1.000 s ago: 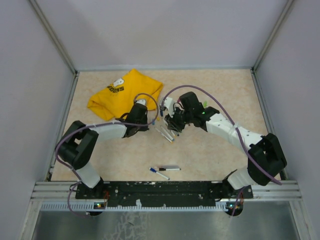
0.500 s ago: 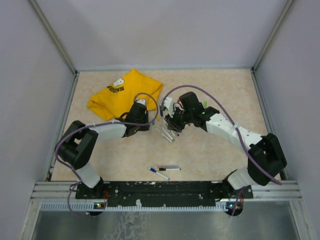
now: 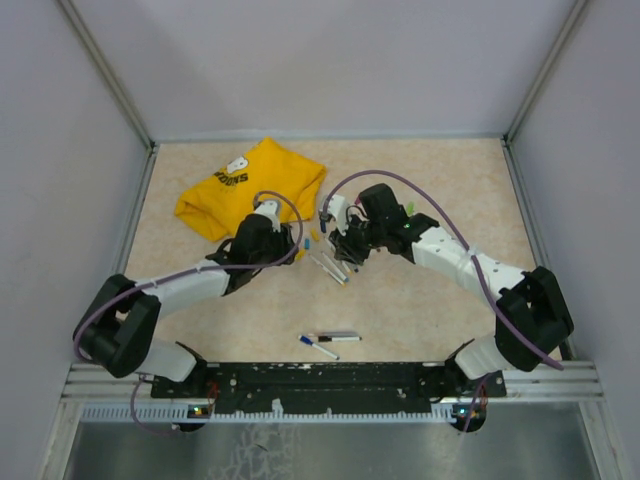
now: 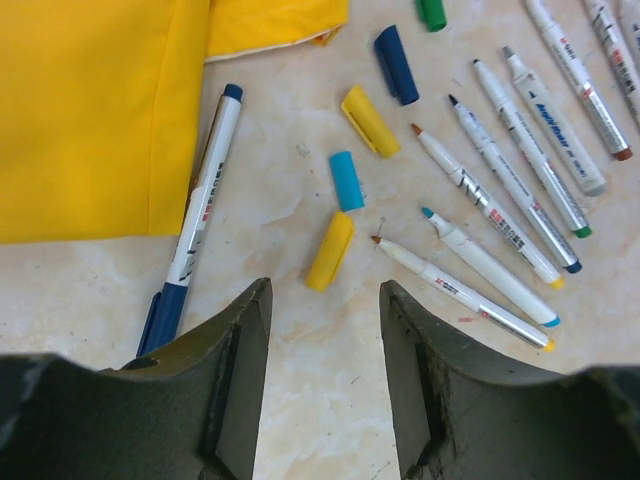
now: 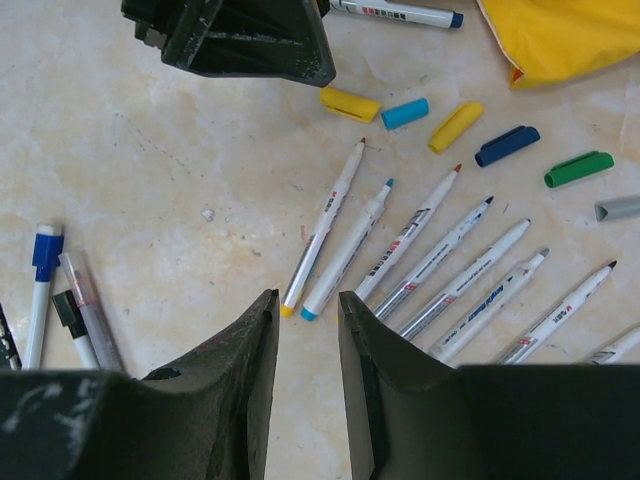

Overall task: Open the pen caps
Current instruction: Place the pen cap at the center of the board.

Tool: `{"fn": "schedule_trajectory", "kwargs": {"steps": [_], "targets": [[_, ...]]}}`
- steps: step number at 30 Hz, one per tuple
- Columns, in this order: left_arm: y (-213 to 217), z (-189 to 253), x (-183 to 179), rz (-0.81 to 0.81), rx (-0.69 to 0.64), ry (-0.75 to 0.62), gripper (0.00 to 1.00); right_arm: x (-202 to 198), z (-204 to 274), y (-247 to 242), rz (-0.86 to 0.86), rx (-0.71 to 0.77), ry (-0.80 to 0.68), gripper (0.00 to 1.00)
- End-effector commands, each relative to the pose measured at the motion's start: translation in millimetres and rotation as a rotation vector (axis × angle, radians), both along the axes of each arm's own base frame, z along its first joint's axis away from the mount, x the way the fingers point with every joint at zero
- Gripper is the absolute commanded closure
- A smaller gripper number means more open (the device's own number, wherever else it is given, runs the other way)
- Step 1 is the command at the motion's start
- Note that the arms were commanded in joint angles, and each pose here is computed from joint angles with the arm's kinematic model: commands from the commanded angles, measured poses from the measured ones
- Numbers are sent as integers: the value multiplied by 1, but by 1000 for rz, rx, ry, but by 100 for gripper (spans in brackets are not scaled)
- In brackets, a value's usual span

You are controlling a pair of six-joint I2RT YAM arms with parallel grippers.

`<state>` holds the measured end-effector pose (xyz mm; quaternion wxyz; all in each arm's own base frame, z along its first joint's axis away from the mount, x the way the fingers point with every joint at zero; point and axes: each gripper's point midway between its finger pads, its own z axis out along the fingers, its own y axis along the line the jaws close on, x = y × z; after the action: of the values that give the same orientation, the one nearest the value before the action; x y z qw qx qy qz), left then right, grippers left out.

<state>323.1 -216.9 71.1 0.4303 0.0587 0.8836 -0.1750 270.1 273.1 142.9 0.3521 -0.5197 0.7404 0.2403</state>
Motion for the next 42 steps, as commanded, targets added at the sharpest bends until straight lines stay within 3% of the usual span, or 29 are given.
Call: {"fn": "schedule_trajectory", "kwargs": {"steps": [1,10,18,25,29,34,42], "targets": [[-2,23,2,-39,-34,-92,47,1,17,1,23,38,-46,70],[4,43,-16,-80,-90,-182,42,-19,23,8,147,75,-25,70],[17,78,-31,-76,-177,-372,1,-50,40,12,319,145,-30,69],[30,84,-32,-48,-157,-456,0,-69,52,13,419,208,-80,69],[36,86,-30,-27,-127,-467,0,-93,33,-2,594,169,-174,66],[38,89,-33,-43,-123,-495,0,-109,10,-12,585,161,-117,62],[46,77,-36,-24,-117,-551,0,-100,-22,-27,578,46,-181,59]]}}
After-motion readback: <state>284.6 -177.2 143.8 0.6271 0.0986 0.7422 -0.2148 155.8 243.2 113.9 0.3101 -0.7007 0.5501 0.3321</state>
